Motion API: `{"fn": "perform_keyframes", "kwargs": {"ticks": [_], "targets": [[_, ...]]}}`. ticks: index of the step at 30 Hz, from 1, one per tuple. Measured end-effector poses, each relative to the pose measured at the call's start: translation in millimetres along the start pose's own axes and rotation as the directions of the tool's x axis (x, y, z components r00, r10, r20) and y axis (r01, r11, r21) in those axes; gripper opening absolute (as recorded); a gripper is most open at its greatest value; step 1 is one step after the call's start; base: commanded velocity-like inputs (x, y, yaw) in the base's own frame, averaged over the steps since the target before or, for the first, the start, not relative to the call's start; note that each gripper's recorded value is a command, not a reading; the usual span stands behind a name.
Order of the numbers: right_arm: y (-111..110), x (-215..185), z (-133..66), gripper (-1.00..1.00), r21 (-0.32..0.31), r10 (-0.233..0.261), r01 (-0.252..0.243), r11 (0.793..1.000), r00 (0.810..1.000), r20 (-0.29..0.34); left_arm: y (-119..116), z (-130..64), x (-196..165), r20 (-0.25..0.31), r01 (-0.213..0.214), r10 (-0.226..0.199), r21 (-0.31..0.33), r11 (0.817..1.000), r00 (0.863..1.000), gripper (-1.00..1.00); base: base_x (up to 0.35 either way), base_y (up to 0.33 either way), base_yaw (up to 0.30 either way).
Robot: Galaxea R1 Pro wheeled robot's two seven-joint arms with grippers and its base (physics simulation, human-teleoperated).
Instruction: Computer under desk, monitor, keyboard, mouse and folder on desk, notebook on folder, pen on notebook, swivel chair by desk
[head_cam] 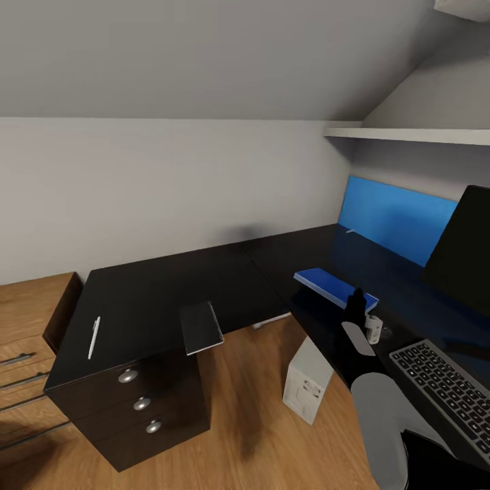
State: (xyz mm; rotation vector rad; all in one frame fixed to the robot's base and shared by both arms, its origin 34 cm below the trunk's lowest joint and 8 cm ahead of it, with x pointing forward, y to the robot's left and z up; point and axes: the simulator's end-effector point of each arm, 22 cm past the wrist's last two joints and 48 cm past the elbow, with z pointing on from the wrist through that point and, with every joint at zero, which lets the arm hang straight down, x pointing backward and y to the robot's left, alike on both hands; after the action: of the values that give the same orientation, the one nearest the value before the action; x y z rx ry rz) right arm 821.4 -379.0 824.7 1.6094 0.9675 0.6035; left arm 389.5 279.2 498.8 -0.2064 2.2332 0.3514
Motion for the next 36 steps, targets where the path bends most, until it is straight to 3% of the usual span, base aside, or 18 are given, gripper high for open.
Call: {"fn": "perform_keyframes", "kwargs": {"ticks": [36], "targets": [[0.4,-0.8,-0.5,1.00,-0.005,-0.002,0.002,1.000,1.000,0.004,-1.7,-0.3,0.1,-0.001,0.000,0.000,0.004,1.000,1.000,1.00,-0.027,0.000,0.005]]}}
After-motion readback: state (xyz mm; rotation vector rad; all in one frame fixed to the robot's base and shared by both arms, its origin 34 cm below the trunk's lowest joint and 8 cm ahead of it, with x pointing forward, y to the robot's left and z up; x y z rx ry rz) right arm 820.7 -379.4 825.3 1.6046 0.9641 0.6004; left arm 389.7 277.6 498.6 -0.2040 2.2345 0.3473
